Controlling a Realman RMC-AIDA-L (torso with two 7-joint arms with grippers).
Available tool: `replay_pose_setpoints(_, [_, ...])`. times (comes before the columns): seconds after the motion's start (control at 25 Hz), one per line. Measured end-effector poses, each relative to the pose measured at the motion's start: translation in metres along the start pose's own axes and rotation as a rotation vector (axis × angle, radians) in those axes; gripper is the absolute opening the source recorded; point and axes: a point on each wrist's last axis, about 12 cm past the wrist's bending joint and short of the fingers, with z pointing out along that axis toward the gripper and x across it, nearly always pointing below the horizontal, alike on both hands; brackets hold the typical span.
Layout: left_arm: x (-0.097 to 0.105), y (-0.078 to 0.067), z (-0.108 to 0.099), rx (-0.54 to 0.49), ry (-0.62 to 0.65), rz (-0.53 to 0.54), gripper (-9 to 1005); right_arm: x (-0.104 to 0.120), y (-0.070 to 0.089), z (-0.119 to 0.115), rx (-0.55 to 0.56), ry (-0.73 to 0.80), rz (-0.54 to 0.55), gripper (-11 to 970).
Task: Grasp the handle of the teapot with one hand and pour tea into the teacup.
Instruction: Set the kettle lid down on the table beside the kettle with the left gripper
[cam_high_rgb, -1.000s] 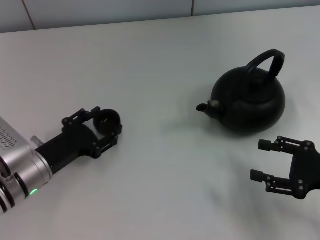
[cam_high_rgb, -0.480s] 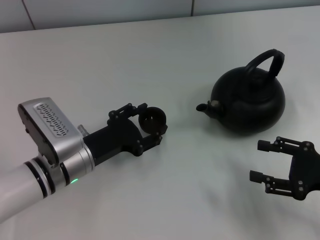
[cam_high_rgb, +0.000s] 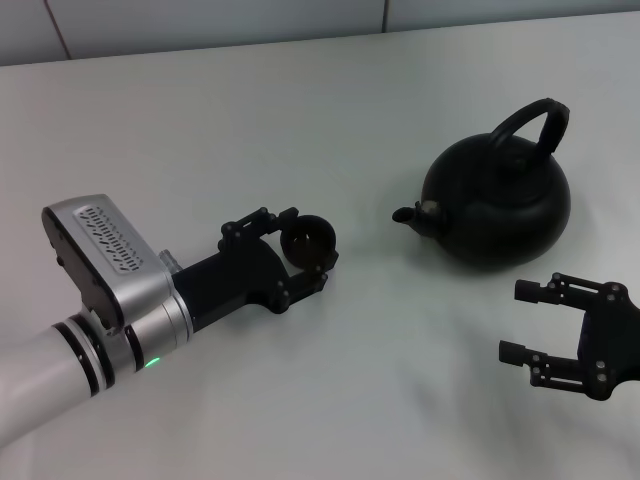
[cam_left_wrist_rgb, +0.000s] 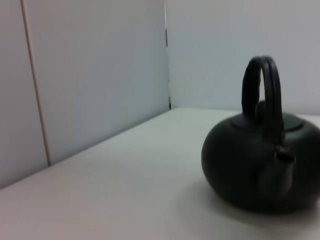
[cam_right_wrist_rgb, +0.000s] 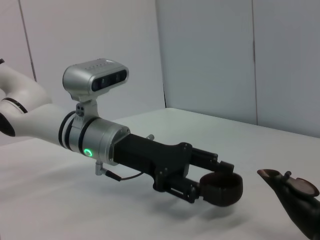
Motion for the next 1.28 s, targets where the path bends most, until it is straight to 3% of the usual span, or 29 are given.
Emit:
replay_pose_setpoints(1.08, [0.0061, -0.0018, 0.0031, -0.039, 0.053, 0.007, 709, -0.0014, -0.0004, -0.0002, 0.000, -0.009, -0.001, 729])
replay_pose_setpoints(1.28, [0.0061, -0.0017, 0.0028, -0.041, 0.051, 0.005, 791, -0.0015, -0.0005, -0.0005, 0.002, -0.011, -0.001, 728])
